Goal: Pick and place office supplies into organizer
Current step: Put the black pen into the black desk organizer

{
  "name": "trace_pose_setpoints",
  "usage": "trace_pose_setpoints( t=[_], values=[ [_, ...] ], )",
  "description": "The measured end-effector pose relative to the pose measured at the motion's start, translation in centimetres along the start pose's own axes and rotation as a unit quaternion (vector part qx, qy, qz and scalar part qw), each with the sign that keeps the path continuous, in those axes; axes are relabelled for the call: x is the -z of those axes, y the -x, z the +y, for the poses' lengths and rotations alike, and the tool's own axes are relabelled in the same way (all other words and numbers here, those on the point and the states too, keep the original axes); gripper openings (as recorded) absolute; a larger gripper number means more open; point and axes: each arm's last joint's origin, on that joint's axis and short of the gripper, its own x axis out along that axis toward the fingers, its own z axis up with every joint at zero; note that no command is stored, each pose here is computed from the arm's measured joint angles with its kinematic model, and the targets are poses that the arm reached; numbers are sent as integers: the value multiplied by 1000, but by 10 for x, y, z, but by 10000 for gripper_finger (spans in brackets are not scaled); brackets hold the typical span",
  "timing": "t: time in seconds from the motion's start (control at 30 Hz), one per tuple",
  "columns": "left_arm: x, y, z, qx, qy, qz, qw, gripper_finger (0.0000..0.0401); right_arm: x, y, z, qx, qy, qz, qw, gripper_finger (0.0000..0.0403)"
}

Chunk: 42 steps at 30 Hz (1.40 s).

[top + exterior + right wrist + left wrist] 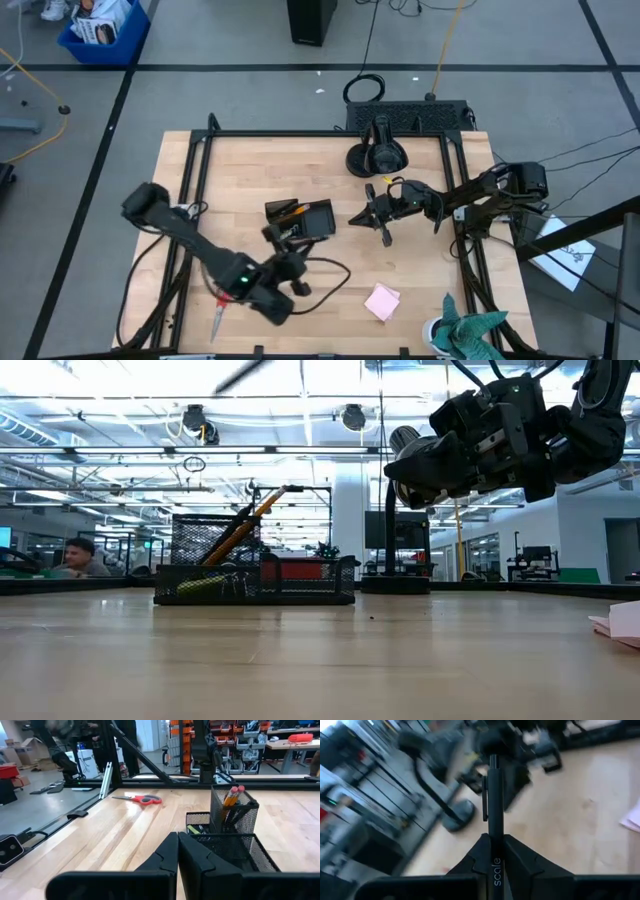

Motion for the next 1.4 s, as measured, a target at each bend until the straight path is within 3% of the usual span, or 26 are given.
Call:
trace_pose_setpoints(
  t=[0.1, 0.23, 0.47, 0.57, 0.67, 0.8, 0.9, 1.17, 1.4],
  values=[
    [-5, 15, 17, -20, -14, -15, 1000, 34, 0, 0, 0, 0, 0, 0, 1000, 4],
    [7, 22, 36, -38, -17, -17, 999, 17, 0, 0, 0, 0, 1, 0, 1000, 4],
    [68, 10, 65, -54, 23, -22, 998, 29, -1, 0, 0, 0, 2, -3, 1000, 4],
    [90, 4, 77, -27, 29, -33, 999, 34, -1, 0, 0, 1, 2, -4, 1000, 4],
    [98, -1, 92, 38, 38, -75, 996, 32, -1, 0, 0, 2, 3, -4, 1000, 4],
    [105, -11, 120, 134, 37, -187, 972, 22, -1, 0, 0, 2, 3, -4, 1000, 4],
    [117, -20, 143, 143, 56, -244, 958, 20, -1, 0, 0, 2, 1, -4, 1000, 4],
    [165, -52, 168, 197, 117, -262, 938, 29, 1, 0, 0, 2, -4, 4, 1000, 4],
    [186, -68, 165, 210, 138, -233, 939, 30, 0, 0, 0, 3, 0, 0, 1000, 4]
  ],
)
